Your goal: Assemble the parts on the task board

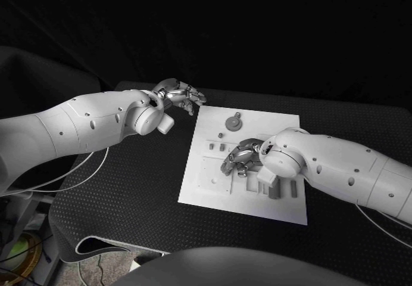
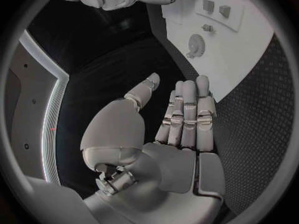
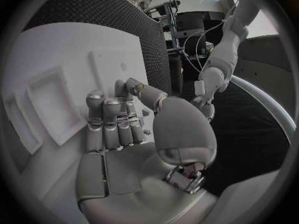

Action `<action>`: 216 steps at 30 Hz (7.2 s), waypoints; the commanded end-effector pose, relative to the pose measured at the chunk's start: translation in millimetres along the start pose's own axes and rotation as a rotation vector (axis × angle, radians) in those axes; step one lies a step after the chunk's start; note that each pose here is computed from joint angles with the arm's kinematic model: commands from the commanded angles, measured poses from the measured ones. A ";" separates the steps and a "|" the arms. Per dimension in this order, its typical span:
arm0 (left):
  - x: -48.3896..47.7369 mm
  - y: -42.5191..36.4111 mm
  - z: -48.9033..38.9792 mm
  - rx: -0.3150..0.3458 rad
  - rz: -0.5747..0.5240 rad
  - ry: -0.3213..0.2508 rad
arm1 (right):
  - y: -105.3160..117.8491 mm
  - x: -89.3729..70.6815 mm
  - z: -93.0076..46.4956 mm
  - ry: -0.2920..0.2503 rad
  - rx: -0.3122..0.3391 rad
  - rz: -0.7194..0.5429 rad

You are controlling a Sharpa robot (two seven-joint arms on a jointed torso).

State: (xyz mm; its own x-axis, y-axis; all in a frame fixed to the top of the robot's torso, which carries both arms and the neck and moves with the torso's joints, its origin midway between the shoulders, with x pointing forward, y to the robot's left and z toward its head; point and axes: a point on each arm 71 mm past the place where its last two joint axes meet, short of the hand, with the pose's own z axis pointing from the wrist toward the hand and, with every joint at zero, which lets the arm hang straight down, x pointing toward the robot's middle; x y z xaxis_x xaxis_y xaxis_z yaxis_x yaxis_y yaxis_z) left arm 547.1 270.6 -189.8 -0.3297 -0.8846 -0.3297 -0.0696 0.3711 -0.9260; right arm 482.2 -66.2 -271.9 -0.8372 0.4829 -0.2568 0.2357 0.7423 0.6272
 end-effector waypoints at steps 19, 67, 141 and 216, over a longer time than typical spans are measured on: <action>1.1 -1.6 -0.1 0.009 0.002 0.011 | -6.3 -9.3 1.5 -0.085 0.024 -0.094; 0.9 0.1 -1.5 0.000 0.001 0.039 | -20.1 -17.0 -13.0 0.094 -0.083 0.115; 93.3 16.2 -37.6 -0.053 -0.064 0.844 | 6.9 -46.1 -64.0 0.288 -0.491 0.297; 95.3 9.2 -37.0 -0.017 -0.182 0.839 | 0.8 -50.0 -56.5 0.295 -0.491 0.304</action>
State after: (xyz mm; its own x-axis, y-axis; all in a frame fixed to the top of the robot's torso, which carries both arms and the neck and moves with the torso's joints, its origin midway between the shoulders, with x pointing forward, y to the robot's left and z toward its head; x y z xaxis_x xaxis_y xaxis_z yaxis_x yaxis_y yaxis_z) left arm 482.2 204.0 -224.6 -0.8864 -0.4587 0.0616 -0.2028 0.2653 -0.9426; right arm 497.0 -117.4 -217.1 -0.8809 0.4492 0.1492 0.2926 0.2691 0.9176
